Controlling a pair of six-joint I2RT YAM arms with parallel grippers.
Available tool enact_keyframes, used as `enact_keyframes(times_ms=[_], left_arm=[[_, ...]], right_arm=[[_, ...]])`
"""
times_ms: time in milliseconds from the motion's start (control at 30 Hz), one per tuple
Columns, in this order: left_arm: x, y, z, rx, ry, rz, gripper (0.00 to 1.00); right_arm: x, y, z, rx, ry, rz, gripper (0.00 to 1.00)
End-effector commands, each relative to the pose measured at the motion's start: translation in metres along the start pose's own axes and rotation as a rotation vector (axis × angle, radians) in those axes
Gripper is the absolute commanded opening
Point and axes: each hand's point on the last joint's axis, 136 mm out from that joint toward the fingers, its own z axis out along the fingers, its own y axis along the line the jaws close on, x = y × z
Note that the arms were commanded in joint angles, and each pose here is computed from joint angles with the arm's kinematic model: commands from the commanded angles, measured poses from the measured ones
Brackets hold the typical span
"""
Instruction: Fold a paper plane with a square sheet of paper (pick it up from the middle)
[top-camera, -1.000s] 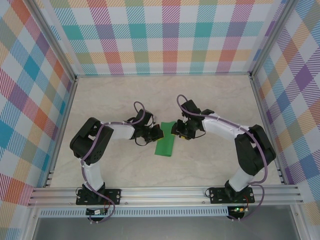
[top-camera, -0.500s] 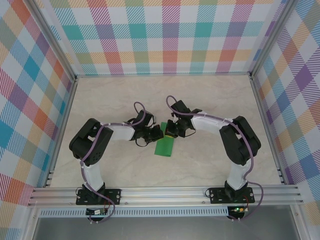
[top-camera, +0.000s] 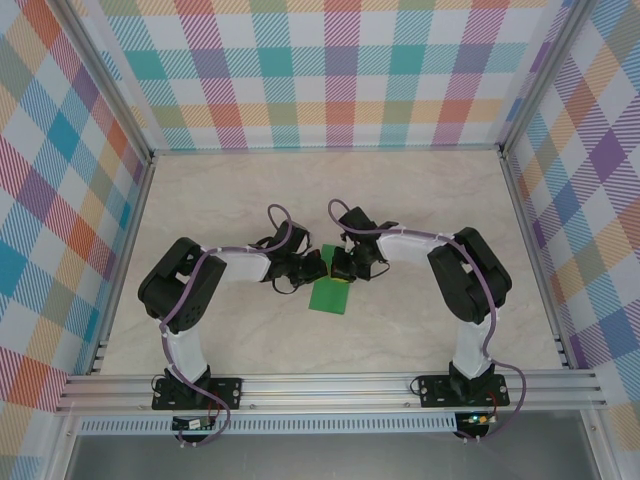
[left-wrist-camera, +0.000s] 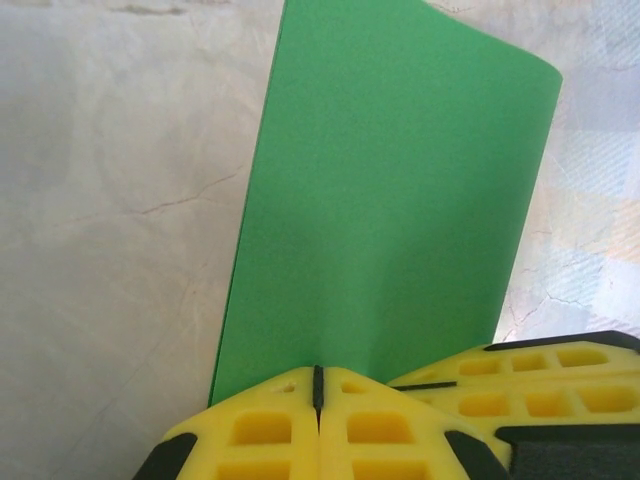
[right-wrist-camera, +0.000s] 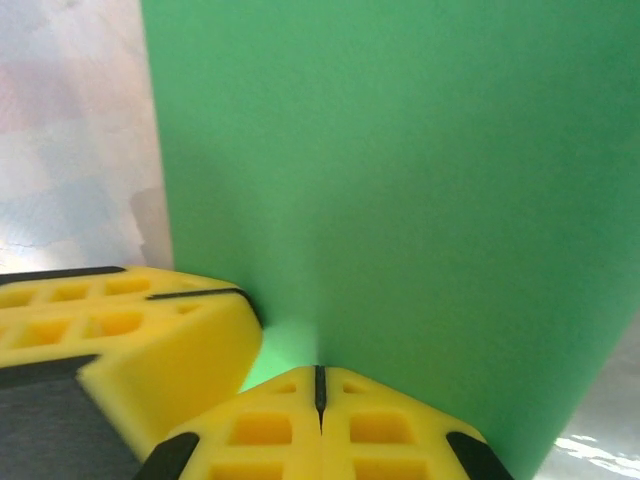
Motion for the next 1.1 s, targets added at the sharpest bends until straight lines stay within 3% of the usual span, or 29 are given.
enact_keyframes(times_ms=[0,433,533,700,900,1067], left_arm=[[0.053,0.124,-0.003,-0.469,0.112,-0.145,0.0],[0.067,0.147,-0.007,-0.537,0.131,-0.155,0.0],[0.066,0.142,-0.006,-0.516,0.134,-0.146,0.0],[0.064,0.139,-0.007,-0.509,0.131,-0.143,0.0],[0.065,0.14,-0.007,-0.515,0.139,-0.142,0.0],[0.071,0.145,-0.009,-0.539,0.156,-0.151,0.0]], right_arm=[[0.009,-0.02,0.008,0.034,0.033,-0.024,0.0],[0.016,-0.078,-0.032,-0.013,-0.041,0.021,0.0],[0.005,-0.066,-0.053,-0.073,-0.086,-0.016,0.0],[-0.012,-0.012,-0.069,-0.27,-0.106,-0.088,0.0],[-0.016,0.031,-0.041,-0.351,-0.032,-0.182,0.0],[-0.019,0.029,-0.017,-0.357,0.005,-0.193,0.0]])
